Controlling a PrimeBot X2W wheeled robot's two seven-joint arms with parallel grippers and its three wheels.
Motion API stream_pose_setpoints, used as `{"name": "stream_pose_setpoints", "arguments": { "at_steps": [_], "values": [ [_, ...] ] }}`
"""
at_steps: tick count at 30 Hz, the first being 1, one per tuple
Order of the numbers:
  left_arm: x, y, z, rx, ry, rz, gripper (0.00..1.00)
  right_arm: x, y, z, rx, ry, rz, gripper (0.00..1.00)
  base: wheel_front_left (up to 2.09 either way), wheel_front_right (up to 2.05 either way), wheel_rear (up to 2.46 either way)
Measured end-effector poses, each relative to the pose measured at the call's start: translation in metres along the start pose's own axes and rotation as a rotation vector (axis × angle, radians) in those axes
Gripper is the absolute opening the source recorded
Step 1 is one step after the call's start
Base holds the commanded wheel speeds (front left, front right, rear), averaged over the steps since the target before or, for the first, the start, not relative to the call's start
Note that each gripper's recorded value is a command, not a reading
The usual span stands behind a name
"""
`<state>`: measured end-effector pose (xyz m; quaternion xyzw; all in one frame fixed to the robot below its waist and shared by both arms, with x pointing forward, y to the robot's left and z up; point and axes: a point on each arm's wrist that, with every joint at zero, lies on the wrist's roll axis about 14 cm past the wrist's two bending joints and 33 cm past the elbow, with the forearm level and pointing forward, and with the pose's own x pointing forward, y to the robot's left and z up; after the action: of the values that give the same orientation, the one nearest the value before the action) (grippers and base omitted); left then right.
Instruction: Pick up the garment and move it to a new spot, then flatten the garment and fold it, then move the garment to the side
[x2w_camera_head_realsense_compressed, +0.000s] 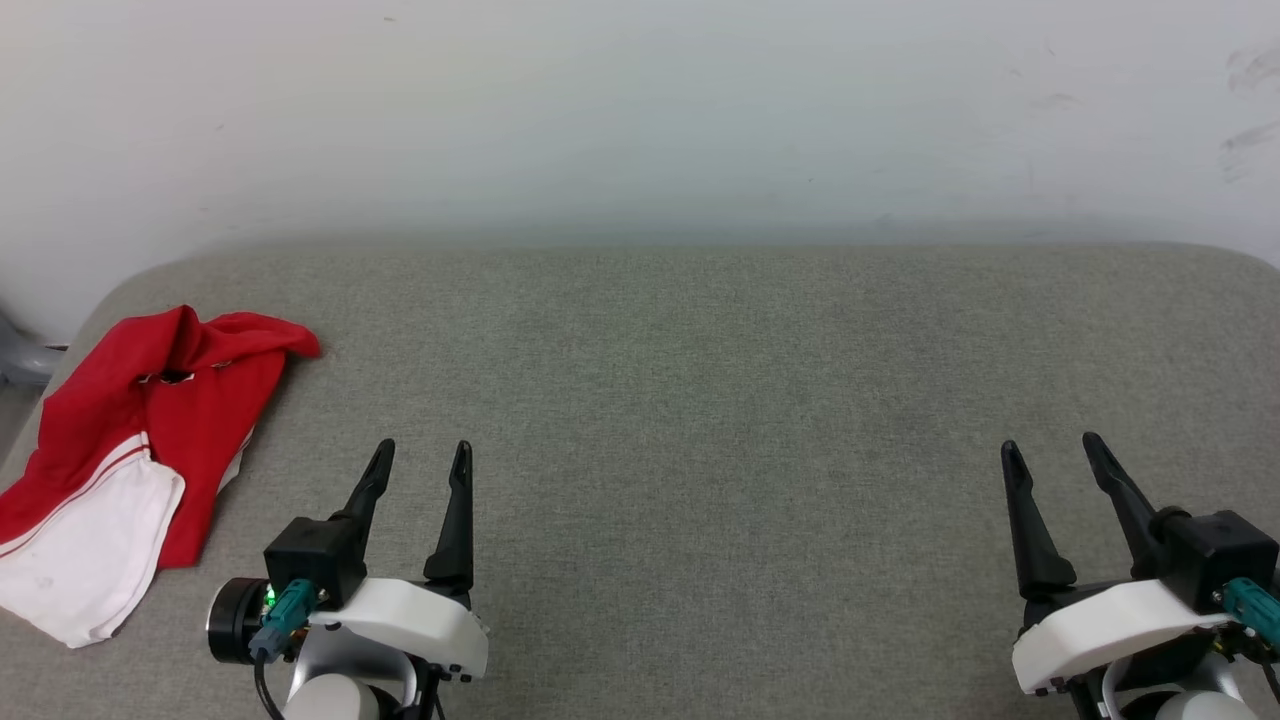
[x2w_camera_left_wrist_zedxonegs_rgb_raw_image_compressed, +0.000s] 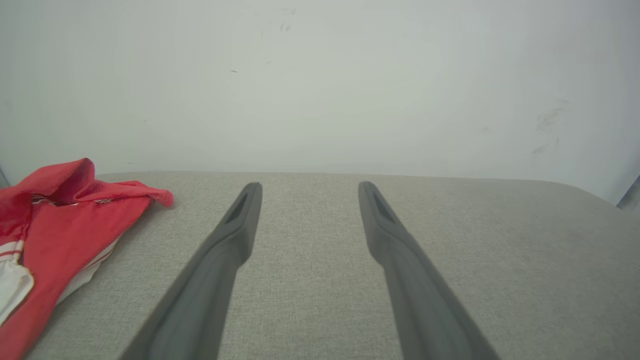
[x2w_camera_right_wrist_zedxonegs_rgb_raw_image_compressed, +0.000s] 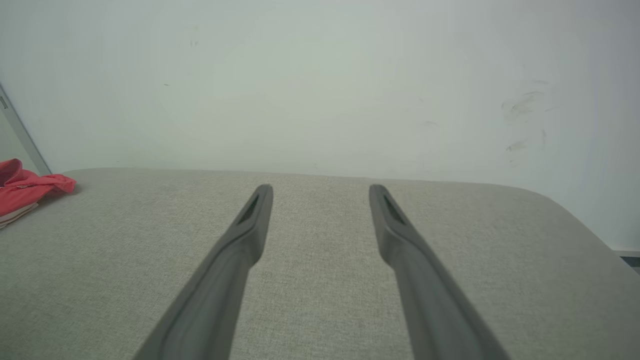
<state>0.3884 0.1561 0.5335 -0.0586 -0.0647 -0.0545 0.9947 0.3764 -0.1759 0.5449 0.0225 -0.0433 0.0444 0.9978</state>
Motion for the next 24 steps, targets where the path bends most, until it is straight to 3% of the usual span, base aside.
{"name": "stream_pose_setpoints", "arguments": {
  "at_steps": [13, 24],
  "values": [
    [-0.009, 0.021, 0.003, 0.032, -0.018, 0.063, 1.0, 0.007, 0.017, 0.005, -0.055, -0.022, 0.05, 1.0, 0.0, 0.0, 0.0],
    [-0.038, 0.069, 0.01, 0.052, -0.032, 0.214, 1.0, 0.026, 0.07, 0.007, -0.026, -0.036, 0.206, 1.0, 0.0, 0.0, 0.0]
  ]
}}
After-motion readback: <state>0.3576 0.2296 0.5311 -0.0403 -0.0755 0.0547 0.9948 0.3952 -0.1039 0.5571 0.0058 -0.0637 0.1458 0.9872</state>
